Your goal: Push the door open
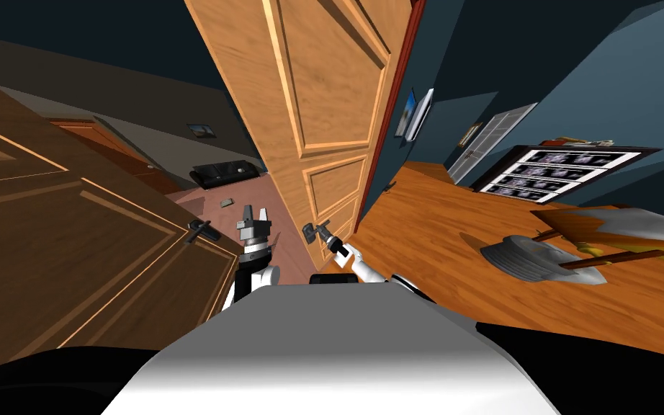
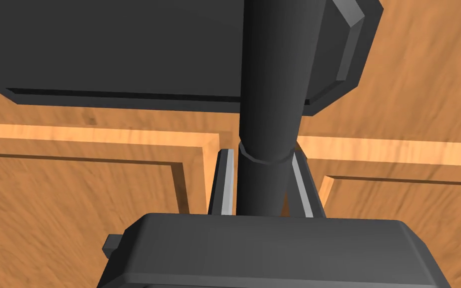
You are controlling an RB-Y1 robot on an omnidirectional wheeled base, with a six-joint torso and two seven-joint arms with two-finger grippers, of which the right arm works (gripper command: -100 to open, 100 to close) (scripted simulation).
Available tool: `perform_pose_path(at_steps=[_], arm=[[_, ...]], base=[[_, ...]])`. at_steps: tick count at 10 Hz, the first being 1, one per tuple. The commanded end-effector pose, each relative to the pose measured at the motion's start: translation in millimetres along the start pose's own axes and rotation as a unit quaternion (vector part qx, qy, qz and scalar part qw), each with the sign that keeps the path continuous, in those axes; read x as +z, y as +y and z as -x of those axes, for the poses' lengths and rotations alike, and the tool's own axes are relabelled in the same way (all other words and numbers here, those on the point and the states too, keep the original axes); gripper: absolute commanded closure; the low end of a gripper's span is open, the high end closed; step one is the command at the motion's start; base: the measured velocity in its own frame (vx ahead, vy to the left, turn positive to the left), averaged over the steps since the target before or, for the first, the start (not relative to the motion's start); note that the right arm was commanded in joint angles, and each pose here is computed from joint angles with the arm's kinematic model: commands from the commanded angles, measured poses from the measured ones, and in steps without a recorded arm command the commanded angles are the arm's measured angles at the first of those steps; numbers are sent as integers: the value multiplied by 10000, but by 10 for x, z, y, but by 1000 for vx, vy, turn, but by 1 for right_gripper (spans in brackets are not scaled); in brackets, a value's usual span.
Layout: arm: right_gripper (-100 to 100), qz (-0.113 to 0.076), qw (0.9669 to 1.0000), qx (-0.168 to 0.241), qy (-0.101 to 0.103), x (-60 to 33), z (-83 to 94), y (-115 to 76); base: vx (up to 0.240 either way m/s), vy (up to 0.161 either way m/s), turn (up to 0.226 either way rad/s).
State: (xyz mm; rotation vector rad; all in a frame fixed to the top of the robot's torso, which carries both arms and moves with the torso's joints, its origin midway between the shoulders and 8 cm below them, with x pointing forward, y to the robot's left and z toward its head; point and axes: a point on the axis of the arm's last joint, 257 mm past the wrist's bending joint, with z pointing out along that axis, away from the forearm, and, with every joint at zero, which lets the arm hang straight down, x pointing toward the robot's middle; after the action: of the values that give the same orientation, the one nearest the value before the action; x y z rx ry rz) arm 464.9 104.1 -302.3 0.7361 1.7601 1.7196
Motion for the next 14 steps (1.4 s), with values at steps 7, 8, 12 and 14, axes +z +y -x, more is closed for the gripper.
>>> perform_pose_path(at_steps=[7,8,12,14], arm=[[100,-34,9992,-98,-381,-135,377,-14],[100,-38,9990,-101,-436,-154,419,-17],[100,-36,9982,-91,-596,-199,523,-12],[100,-29,9977,-75,-671,-215,563,-5]], base=[[113,190,-107],[82,175,-98],[92,159,-103],[86,202,-114]])
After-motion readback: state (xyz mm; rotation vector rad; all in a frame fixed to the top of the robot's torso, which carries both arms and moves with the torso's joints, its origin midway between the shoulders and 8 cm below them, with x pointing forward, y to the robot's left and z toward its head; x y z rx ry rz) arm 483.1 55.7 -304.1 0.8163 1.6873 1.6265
